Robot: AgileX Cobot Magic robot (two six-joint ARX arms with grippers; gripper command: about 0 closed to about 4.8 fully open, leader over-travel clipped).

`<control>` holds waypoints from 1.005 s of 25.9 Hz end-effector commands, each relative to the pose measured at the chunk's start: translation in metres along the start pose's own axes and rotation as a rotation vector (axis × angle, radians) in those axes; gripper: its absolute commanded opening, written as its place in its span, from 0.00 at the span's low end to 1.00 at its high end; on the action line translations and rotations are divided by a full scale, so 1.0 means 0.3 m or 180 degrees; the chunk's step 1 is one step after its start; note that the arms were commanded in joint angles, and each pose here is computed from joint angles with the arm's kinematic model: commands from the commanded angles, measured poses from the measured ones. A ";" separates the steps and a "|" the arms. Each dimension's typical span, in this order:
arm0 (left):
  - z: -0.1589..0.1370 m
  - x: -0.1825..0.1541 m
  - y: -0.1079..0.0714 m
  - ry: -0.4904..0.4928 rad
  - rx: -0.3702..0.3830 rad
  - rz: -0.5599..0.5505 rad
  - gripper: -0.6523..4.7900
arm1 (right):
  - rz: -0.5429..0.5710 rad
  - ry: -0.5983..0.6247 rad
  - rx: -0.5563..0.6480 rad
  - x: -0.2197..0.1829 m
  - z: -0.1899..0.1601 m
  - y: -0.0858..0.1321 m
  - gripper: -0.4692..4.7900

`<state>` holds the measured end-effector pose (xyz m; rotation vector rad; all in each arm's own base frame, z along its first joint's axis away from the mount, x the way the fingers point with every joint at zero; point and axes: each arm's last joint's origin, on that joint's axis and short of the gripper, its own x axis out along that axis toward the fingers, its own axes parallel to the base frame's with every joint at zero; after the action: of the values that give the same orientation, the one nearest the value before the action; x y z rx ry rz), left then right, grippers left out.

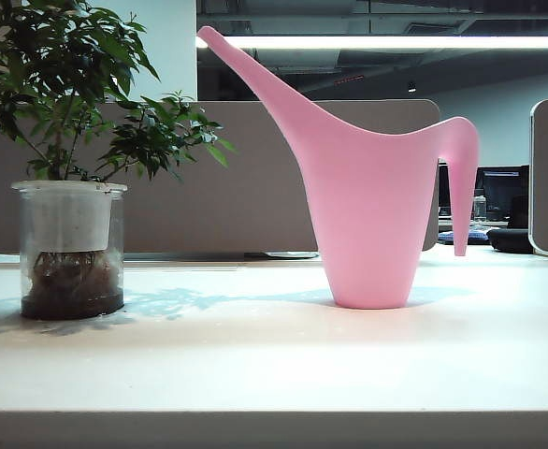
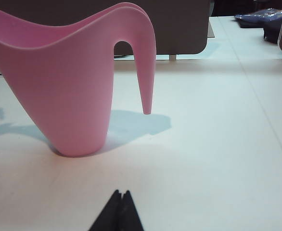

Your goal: Pick up the watering can from the table, water the potted plant, and put the can back.

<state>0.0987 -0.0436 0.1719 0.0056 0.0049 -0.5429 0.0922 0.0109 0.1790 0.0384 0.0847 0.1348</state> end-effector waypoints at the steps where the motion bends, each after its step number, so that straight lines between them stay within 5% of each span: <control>1: -0.002 -0.012 -0.002 -0.0080 0.0012 -0.0013 0.11 | 0.0070 -0.0051 -0.0046 0.008 -0.016 0.001 0.08; 7: -0.030 -0.039 0.023 0.0052 0.0095 0.0476 0.11 | 0.0136 0.0136 -0.0153 0.026 -0.087 0.000 0.08; 16: -0.006 -0.062 0.088 -0.0188 0.0034 0.0911 0.11 | 0.0154 -0.0046 -0.0173 0.024 -0.069 0.002 0.08; 22: -0.006 -0.081 0.117 -0.0190 -0.0037 0.0839 0.11 | 0.0111 -0.0082 -0.0310 0.024 -0.066 0.000 0.08; 26: -0.006 -0.084 0.118 -0.0188 -0.0048 0.0772 0.11 | -0.0232 -0.0160 -0.0305 0.023 -0.058 -0.010 0.08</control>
<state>0.0959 0.0002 0.1682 -0.0244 -0.0353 -0.2883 0.0974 0.0113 0.1591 -0.0538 0.0632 0.1317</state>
